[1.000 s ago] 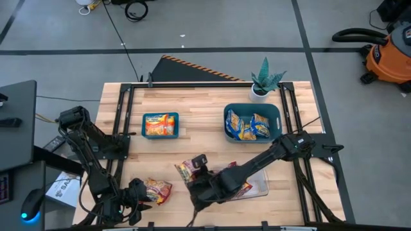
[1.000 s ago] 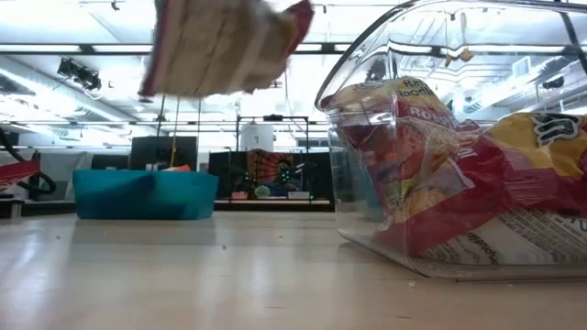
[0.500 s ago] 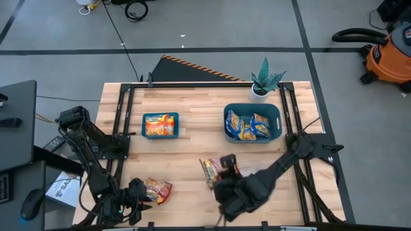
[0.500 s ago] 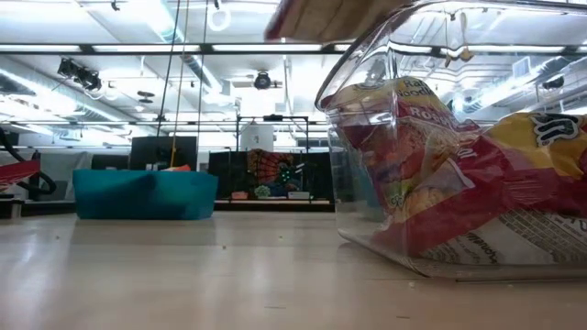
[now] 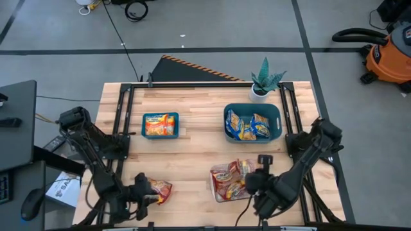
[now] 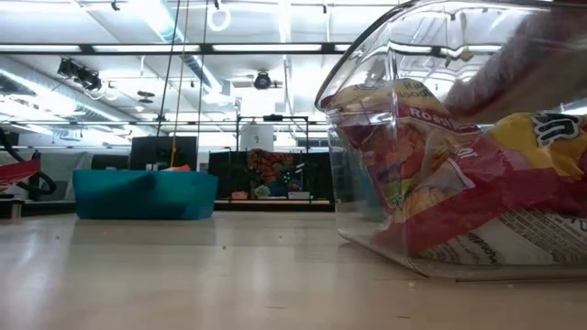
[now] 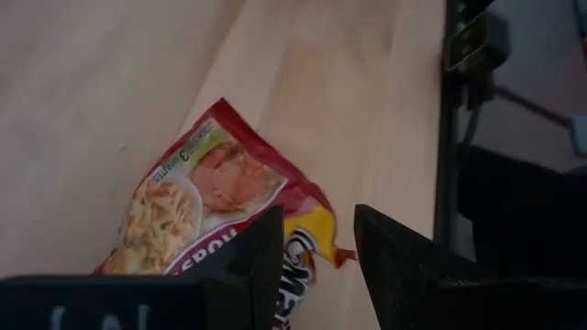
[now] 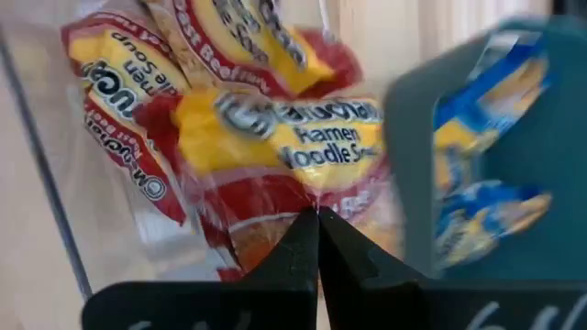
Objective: Sort Maruchan noodles
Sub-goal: Put the red noodle pack into the transparent bin
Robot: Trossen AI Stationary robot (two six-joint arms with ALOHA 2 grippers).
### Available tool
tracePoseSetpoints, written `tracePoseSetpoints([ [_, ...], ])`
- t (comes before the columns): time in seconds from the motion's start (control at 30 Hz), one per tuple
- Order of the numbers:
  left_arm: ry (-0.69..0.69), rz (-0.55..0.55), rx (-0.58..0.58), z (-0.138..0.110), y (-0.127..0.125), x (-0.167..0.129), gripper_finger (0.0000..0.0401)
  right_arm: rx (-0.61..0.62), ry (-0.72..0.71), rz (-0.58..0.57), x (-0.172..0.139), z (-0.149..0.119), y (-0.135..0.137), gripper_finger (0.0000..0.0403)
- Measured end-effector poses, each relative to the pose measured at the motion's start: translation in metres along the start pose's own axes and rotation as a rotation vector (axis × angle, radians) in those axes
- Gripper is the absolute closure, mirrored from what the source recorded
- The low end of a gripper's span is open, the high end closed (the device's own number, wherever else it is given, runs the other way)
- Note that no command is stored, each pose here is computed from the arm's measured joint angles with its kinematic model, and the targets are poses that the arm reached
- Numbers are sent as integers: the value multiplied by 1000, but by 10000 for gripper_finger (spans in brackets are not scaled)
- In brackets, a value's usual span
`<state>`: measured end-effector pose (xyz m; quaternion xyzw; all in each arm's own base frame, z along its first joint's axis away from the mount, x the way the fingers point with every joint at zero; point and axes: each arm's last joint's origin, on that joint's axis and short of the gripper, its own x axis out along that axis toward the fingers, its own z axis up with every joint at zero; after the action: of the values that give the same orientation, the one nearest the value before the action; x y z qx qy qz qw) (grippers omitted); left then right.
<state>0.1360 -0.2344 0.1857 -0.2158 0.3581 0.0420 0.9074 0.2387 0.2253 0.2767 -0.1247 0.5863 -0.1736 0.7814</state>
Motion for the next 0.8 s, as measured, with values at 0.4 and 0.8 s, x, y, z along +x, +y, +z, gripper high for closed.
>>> tracePoseSetpoints([
  [0.4, 290, -42, 95, 22, 10, 23, 260, 105, 97, 328, 61, -10, 10, 390],
  [0.8, 351, -50, 214, 19, 12, 22, 260, 129, 70, 380, 24, 13, -5, 285],
])
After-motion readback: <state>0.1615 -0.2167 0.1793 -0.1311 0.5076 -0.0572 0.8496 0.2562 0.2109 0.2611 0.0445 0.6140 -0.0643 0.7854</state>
